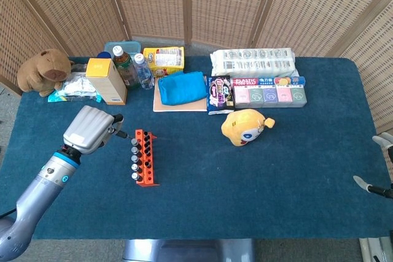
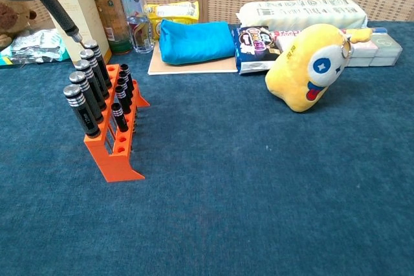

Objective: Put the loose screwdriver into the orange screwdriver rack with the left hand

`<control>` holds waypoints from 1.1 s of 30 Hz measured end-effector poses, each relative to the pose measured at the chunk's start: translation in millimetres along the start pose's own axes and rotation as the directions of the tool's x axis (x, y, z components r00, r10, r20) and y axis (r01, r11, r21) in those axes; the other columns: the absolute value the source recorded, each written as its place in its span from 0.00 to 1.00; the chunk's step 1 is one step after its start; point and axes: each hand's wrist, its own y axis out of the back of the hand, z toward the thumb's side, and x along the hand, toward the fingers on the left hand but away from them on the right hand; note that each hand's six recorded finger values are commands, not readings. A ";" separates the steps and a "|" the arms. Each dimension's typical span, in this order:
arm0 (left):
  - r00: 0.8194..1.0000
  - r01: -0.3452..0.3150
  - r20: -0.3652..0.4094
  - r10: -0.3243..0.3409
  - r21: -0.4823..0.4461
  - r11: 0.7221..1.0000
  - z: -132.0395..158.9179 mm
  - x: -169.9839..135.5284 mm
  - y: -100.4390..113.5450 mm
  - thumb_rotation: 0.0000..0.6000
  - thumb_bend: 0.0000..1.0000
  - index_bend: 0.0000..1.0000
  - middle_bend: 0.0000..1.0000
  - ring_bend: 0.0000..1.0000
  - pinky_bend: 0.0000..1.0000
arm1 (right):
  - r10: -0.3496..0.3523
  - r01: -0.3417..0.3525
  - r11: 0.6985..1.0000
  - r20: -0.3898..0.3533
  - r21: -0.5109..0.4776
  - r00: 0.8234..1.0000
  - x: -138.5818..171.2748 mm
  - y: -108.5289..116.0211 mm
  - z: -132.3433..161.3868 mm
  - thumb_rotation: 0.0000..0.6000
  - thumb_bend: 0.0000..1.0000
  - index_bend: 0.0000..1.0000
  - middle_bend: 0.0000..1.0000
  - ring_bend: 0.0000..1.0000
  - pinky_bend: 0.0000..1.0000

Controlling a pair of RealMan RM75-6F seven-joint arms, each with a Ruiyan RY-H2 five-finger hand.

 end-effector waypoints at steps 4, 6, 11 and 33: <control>1.000 0.001 -0.001 -0.001 -0.004 1.000 0.8 2.0 -1.3 1.00 0.34 0.56 1.00 1.00 1.00 | -0.001 0.001 1.000 0.000 -0.002 1.000 0.2 0.7 -0.2 1.00 0.05 0.17 0.11 0.08 0.18; 1.000 0.001 -0.001 -0.001 -0.004 1.000 1.5 3.7 -1.5 1.00 0.34 0.56 1.00 1.00 1.00 | -0.001 0.001 1.000 0.000 -0.003 1.000 0.2 0.9 -0.3 1.00 0.05 0.17 0.11 0.08 0.18; 1.000 0.012 -0.002 -0.012 0.004 1.000 3.4 7.4 -3.7 1.00 0.34 0.56 1.00 1.00 1.00 | -0.003 0.003 1.000 -0.003 -0.005 1.000 1.1 1.5 0.2 1.00 0.04 0.17 0.11 0.08 0.18; 0.996 0.091 -0.008 -0.091 0.040 0.995 22.5 37.5 -12.2 1.00 0.34 0.56 1.00 1.00 1.00 | 0.001 -0.001 1.000 0.005 -0.020 1.000 0.1 4.1 -2.5 1.00 0.05 0.17 0.11 0.08 0.18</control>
